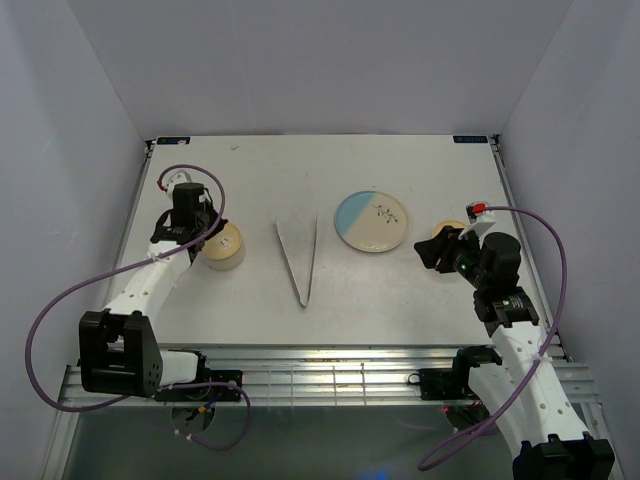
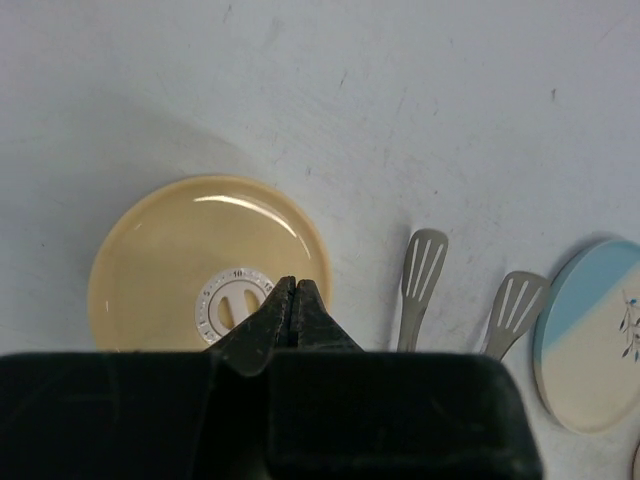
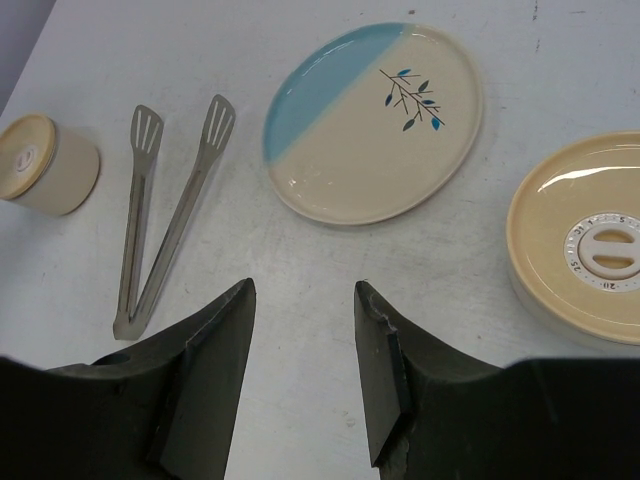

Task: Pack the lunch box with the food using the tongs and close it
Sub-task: Close the box lid on the packing box.

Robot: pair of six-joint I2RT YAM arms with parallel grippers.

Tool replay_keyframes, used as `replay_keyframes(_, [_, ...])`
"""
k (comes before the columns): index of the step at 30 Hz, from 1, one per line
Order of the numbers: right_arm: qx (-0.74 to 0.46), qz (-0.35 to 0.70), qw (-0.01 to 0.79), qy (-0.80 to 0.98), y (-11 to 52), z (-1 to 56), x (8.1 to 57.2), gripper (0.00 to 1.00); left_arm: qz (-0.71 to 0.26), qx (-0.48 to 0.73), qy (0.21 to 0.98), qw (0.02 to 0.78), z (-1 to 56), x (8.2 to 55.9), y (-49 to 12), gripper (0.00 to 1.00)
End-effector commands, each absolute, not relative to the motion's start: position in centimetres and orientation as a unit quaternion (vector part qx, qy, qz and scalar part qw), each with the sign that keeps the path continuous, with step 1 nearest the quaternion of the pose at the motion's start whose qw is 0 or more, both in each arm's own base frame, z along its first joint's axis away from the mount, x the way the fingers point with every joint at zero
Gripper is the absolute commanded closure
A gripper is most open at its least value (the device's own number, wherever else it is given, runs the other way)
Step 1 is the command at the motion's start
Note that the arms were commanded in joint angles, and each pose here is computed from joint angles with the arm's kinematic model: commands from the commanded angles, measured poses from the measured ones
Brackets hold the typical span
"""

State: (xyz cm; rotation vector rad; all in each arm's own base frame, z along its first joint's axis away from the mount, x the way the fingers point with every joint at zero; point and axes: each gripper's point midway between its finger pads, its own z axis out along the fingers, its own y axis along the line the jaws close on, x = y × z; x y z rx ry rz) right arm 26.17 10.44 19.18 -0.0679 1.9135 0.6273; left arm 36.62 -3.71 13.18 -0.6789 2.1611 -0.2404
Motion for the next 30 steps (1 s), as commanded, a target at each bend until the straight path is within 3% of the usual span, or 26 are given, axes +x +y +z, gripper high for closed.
replay_keyframes(1, [-0.038,0.27,0.549,0.79,10.8,20.2,26.5,0.49,-0.054,-0.284,0.856,0.43,14.8,36.7,-1.8,1.0])
replay_keyframes(9, [-0.041,0.274,0.55,0.788,10.9,20.4,26.3,0.5,-0.046,-0.328,0.88,0.34,4.3,33.7,-2.0,1.0])
replay_keyframes(12, [-0.043,0.275,0.552,0.786,11.0,20.7,26.3,0.5,-0.046,-0.33,0.887,0.319,3.1,33.4,-2.3,1.0])
replay_keyframes(17, [-0.045,0.274,0.556,0.784,10.9,20.8,26.1,0.5,-0.064,-0.321,0.87,0.368,7.1,34.4,-2.3,1.0])
replay_keyframes(24, [-0.044,0.274,0.552,0.786,11.0,20.6,26.3,0.5,-0.069,-0.294,0.832,0.465,17.6,37.4,-1.5,1.0])
replay_keyframes(30, [-0.042,0.272,0.553,0.787,10.9,20.5,26.3,0.5,-0.003,-0.321,0.854,0.41,13.0,37.6,0.6,1.0])
